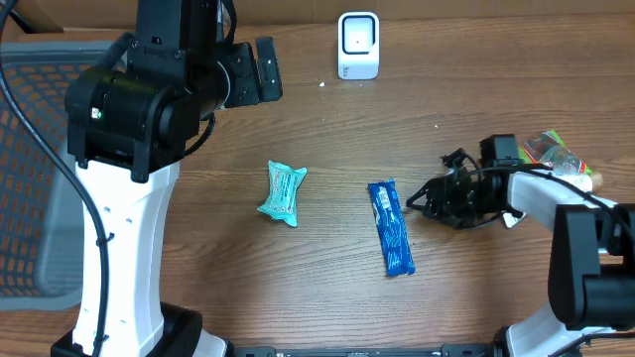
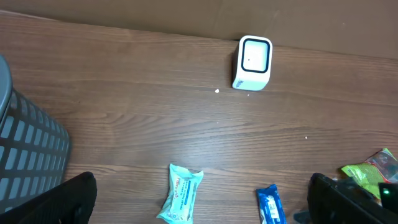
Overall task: Scan the item barcode
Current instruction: 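Reach the right gripper to the blue packet and grasp it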
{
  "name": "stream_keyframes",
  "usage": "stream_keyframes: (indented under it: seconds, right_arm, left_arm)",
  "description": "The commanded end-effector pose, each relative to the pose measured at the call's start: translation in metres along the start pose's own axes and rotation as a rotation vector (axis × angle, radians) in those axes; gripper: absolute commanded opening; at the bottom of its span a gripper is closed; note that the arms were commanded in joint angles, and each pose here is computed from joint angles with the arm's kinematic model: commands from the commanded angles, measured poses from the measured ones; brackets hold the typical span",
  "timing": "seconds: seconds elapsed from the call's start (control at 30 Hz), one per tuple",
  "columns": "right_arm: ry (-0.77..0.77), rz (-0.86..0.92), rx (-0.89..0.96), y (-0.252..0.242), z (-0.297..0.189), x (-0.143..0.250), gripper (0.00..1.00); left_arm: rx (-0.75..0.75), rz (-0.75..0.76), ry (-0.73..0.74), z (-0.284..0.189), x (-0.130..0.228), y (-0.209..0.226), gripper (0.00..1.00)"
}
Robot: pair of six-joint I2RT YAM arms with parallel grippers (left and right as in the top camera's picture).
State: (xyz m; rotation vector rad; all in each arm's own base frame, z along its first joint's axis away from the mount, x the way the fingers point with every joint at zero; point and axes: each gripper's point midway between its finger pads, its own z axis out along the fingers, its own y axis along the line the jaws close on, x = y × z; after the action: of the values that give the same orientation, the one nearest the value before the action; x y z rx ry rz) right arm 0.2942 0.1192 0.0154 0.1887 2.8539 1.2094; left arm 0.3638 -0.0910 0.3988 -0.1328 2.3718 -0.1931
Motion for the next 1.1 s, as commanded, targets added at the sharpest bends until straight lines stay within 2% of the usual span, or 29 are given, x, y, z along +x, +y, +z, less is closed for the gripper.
stream_keyframes:
  seconds: [0.0, 0.3, 0.43, 0.47, 0.77, 0.93, 1.07]
  right_arm:
    - [-0.002, -0.101, -0.080, 0.016, -0.003, -0.003, 0.55]
    - [0.059, -0.195, -0.024, 0.018, 0.025, 0.020, 0.52]
    - [0.070, -0.183, -0.023, 0.018, 0.026, 0.023, 0.50]
    - [0.071, -0.178, -0.022, 0.017, 0.026, 0.024, 0.46]
    - [0.102, -0.132, -0.040, 0.003, 0.043, 0.041, 0.43]
    - [0.157, -0.102, -0.030, -0.008, 0.057, 0.052, 0.37]
    - [0.165, -0.082, -0.026, -0.012, 0.060, 0.053, 0.24]
  left_arm:
    - [-0.002, 0.013, -0.036, -0.010, -0.006, 0.002, 1.00]
    - [-0.002, 0.012, -0.035, -0.010, -0.006, 0.003, 1.00]
    - [-0.002, 0.012, -0.035, -0.010, -0.006, 0.003, 1.00]
    - [-0.002, 0.013, -0.035, -0.010, -0.006, 0.002, 1.00]
    - [-0.002, 0.013, -0.035, -0.010, -0.006, 0.002, 1.00]
    - [-0.002, 0.013, -0.035, -0.010, -0.006, 0.002, 1.00]
    - [-0.002, 0.013, -0.035, -0.010, -0.006, 0.002, 1.00]
